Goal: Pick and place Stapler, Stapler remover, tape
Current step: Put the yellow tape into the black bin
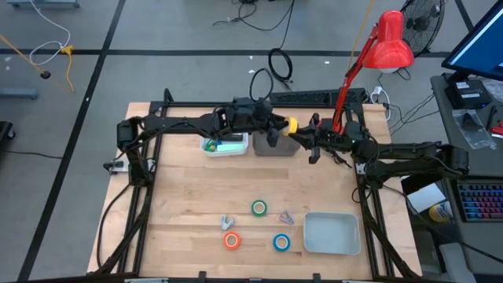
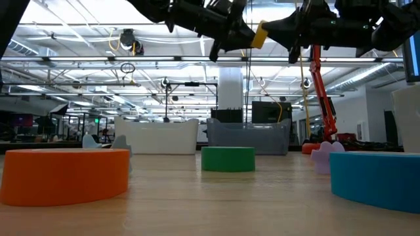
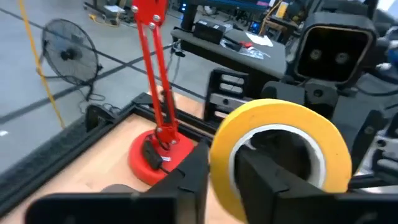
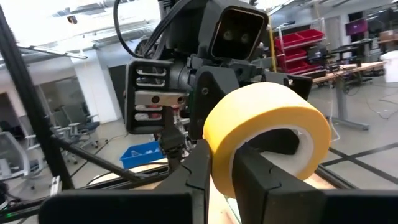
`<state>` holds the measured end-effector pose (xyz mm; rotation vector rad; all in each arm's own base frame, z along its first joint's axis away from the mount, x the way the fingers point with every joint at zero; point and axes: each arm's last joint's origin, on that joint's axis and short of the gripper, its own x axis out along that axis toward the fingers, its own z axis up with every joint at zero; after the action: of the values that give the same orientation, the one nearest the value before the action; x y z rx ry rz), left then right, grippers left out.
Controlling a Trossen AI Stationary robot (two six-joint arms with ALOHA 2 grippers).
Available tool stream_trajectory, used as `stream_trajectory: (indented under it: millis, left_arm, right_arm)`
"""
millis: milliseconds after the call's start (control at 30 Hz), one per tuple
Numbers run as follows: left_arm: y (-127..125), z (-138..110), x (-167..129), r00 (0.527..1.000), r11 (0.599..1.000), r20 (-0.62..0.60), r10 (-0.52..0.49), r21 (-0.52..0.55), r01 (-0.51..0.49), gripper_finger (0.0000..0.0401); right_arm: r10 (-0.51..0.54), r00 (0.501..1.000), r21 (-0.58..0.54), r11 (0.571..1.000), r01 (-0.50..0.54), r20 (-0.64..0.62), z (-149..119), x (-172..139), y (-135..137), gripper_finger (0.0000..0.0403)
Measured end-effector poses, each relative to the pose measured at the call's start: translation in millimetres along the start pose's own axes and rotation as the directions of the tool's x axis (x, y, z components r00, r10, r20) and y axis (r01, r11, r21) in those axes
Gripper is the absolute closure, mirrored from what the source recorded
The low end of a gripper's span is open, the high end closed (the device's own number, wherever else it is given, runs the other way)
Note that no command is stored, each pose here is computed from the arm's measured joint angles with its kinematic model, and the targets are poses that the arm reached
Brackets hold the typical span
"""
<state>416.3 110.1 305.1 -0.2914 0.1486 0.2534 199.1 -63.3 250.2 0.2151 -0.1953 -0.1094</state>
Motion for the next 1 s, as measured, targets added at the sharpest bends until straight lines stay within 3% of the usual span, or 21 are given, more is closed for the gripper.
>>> stream_trajectory:
  millis: [300,433,667,833,1000]
  left_arm:
    - [34,8,-10,0.992,0.993,-0.055,0.115,0.021,-0.114,0.0175]
    - [50,13,-27,0.969,0.98,-0.15,0.198,0.041,-0.194,0.0139]
    - [78,24,-74,0.885,0.951,-0.35,0.308,0.093,-0.295,0.0124]
    - [86,21,-96,0.818,0.945,-0.478,0.32,0.097,-0.312,0.0123]
    - [92,25,-97,0.833,0.949,-0.46,0.308,0.081,-0.306,0.0123]
  right_arm:
    - [-0.08,0.997,-0.013,0.997,0.08,-0.005,-1,-2,-4,0.037]
    - [-0.136,0.985,-0.004,0.991,0.137,-0.108,-10,-3,-12,0.037]
    - [-0.236,0.884,-0.062,0.971,0.231,-0.403,-8,3,-24,0.037]
    - [-0.259,0.829,-0.157,0.965,0.208,-0.496,7,21,-28,0.037]
    - [-0.258,0.736,-0.203,0.965,0.165,-0.626,2,41,-42,0.037]
